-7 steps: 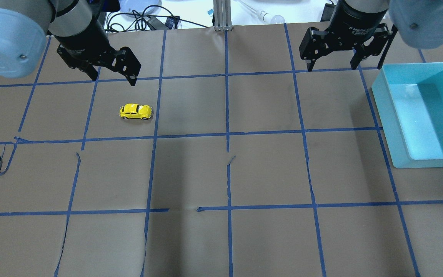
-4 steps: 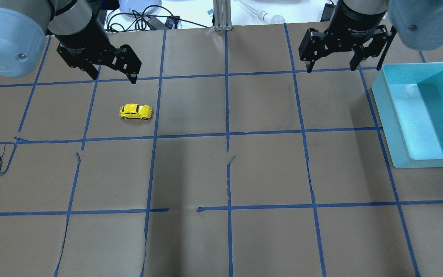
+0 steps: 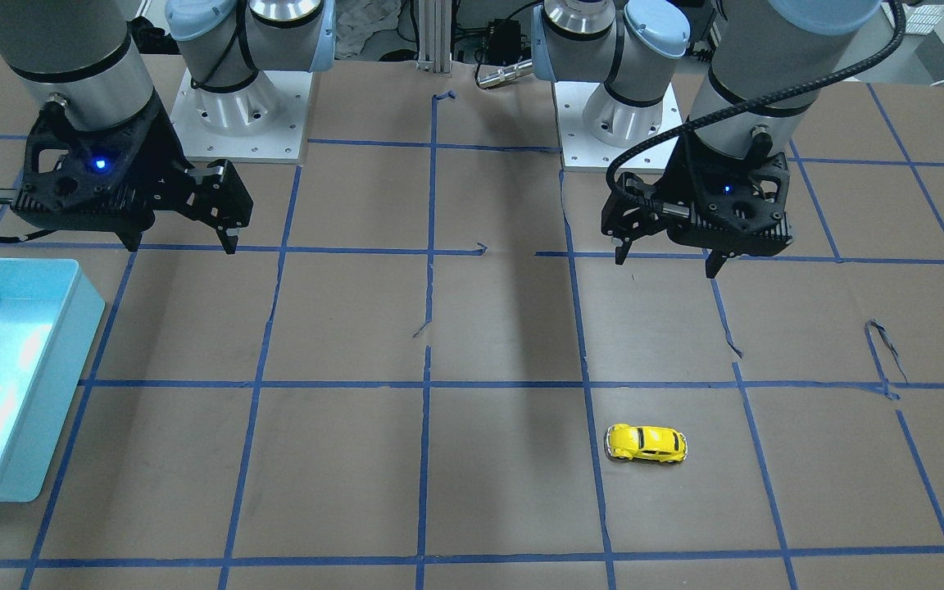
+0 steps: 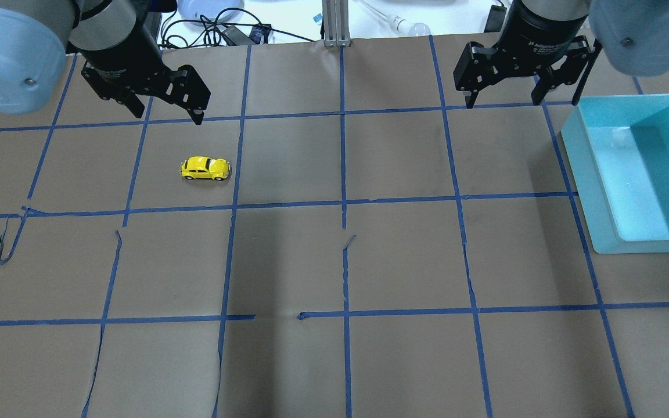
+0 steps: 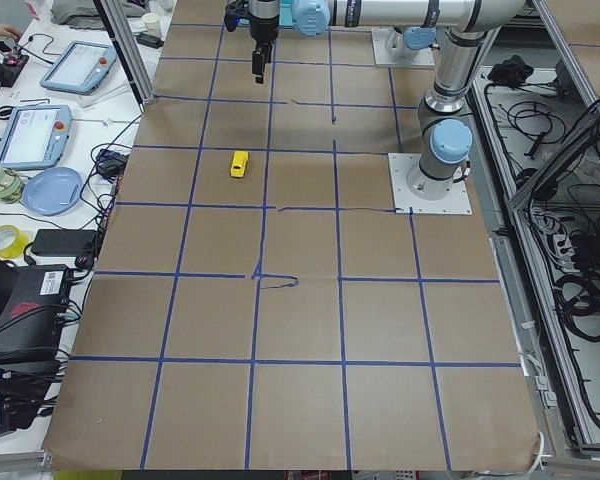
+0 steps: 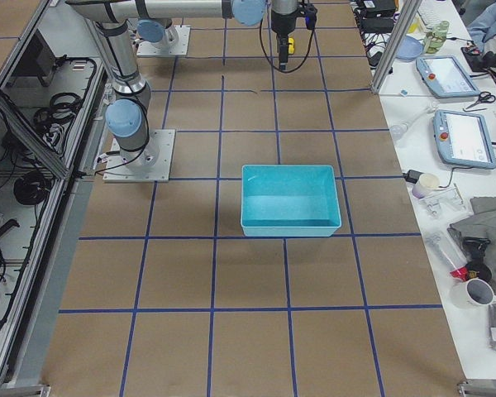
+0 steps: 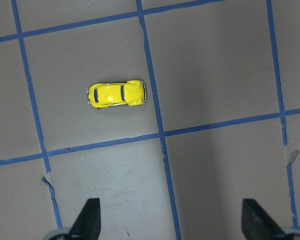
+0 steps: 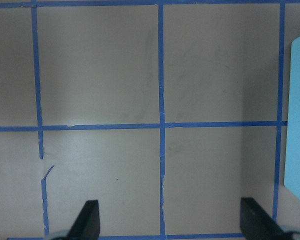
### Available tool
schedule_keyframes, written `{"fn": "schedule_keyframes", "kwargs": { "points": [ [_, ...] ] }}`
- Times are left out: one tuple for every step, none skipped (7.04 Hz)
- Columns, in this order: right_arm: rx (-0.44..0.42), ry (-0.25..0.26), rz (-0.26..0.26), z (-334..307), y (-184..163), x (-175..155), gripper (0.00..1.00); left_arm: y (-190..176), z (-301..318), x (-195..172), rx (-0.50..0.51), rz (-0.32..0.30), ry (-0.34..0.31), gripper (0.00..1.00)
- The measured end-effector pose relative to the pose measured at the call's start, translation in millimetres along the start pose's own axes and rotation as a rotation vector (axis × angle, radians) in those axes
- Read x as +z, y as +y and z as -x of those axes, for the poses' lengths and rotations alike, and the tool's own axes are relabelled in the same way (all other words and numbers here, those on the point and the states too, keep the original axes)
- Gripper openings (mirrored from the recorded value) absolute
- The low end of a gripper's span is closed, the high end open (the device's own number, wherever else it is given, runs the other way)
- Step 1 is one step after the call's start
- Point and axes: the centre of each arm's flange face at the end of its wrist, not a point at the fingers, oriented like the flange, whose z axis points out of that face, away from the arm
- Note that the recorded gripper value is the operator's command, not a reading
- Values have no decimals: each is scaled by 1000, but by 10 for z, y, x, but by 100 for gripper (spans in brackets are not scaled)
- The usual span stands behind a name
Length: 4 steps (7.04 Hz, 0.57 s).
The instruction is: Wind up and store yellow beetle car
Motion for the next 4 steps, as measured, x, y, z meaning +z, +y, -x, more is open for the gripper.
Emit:
{"fn": "schedule_keyframes", "kwargs": {
  "points": [
    [0, 0, -1, -1, 1, -2, 100, 8, 16, 8, 0, 5, -1, 100],
    [1, 0, -1, -3, 1, -2, 100, 22, 22, 9, 0, 6, -2, 100],
    [1, 0, 0, -3, 1, -1, 100, 25, 24, 5, 0, 6, -3, 100],
    [0, 0, -1, 0, 2, -2, 100, 19, 26, 10, 0, 6, -2, 100]
  ]
}}
